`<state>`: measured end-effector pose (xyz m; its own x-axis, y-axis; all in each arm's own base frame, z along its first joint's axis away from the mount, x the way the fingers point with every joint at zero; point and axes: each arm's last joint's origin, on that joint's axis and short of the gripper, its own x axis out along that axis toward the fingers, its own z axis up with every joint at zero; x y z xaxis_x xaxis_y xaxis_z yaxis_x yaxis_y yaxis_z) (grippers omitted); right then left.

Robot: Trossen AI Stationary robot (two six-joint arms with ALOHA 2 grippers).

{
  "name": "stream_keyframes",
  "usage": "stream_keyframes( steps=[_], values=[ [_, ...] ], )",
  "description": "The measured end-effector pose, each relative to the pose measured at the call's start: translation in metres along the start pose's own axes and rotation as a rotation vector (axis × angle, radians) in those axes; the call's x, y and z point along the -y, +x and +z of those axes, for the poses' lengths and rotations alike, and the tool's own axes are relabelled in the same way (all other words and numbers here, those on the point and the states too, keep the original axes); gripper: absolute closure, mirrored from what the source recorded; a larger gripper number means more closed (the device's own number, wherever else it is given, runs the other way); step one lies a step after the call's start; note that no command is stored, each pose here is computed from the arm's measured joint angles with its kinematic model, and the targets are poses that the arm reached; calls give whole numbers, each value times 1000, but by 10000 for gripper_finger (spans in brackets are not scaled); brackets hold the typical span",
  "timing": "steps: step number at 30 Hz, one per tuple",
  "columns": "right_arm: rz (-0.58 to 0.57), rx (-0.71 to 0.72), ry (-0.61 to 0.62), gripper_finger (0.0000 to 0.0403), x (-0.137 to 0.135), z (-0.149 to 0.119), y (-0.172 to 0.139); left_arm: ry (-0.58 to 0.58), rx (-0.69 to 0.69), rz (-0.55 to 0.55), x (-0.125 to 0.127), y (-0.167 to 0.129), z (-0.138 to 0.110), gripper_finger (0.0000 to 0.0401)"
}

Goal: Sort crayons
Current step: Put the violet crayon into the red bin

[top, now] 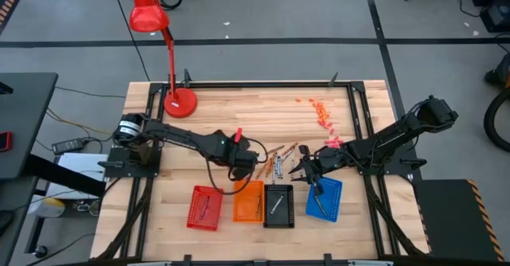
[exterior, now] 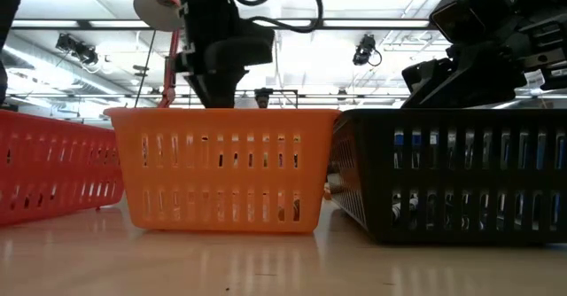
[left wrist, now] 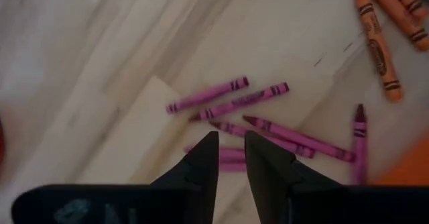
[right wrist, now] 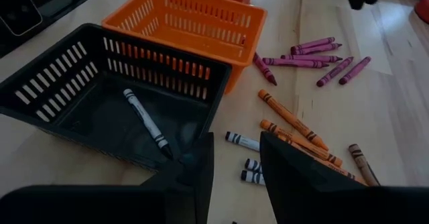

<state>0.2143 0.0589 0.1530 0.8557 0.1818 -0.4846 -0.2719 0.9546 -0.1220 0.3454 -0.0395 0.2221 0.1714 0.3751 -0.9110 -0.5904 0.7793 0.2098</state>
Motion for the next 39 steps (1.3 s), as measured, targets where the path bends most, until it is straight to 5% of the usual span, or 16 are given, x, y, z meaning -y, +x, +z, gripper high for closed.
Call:
stream_keyframes(
  steps=[39],
  values=[
    [0, 1, 0, 278, 0, 0, 0, 906, 51, -105, -18, 25, 32, 316]
  ],
)
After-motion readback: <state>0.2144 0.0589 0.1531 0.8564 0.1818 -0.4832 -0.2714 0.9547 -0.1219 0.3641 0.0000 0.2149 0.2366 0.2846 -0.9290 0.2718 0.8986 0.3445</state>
